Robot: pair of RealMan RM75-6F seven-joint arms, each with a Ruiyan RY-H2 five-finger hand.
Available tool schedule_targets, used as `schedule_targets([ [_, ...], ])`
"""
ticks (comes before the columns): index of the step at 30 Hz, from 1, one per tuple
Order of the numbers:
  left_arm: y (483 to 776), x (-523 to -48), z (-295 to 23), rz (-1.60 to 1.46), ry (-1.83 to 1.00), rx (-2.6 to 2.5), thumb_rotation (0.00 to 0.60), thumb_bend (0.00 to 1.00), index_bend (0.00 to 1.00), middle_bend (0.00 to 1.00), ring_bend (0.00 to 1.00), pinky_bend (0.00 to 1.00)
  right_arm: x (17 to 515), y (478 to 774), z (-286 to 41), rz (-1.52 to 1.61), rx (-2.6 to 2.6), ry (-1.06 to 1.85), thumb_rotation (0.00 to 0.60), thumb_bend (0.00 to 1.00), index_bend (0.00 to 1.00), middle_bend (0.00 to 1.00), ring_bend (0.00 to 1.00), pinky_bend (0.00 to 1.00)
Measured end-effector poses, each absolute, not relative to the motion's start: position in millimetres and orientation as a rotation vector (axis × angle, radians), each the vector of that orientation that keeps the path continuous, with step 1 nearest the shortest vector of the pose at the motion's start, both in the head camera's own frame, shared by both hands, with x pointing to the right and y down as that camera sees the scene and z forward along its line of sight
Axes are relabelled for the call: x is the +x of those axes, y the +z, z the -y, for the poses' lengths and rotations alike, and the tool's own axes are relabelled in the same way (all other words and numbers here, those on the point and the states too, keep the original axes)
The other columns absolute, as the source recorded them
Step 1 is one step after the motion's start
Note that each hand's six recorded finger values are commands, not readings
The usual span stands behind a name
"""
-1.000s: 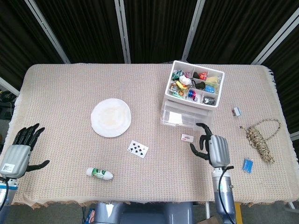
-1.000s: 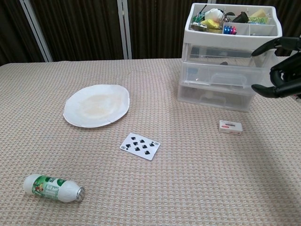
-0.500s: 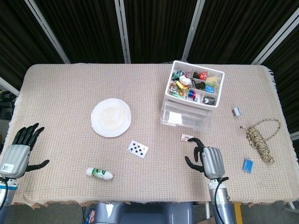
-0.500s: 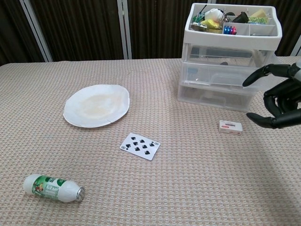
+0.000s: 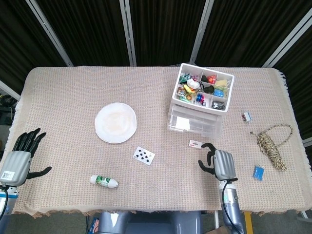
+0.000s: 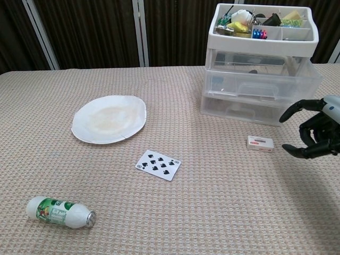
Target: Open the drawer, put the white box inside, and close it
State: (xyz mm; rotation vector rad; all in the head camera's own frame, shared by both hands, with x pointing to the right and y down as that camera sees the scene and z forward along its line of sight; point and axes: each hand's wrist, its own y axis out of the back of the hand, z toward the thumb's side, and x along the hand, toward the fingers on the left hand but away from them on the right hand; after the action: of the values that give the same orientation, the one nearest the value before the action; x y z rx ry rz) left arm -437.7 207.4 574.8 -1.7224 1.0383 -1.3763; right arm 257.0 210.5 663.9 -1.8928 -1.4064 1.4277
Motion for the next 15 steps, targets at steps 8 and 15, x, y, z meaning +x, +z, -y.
schedule_targets([
  [8,575.0,-437.9,-207.6,-1.039,-1.378,-1.725,0.600,0.14,0.08,0.00,0.00,0.00,258.3,682.3,-208.8,1.357,-1.881,1.526,0.600,0.27,0.34,0.79,0.81,0.75],
  [15,575.5,-438.0,-207.5,-1.038,-1.383,-1.728,0.600,0.13,0.08,0.00,0.00,0.00,263.2,696.2,-213.1,1.318,-1.875,1.614,0.600,0.32,0.26,0.80,0.82,0.75],
])
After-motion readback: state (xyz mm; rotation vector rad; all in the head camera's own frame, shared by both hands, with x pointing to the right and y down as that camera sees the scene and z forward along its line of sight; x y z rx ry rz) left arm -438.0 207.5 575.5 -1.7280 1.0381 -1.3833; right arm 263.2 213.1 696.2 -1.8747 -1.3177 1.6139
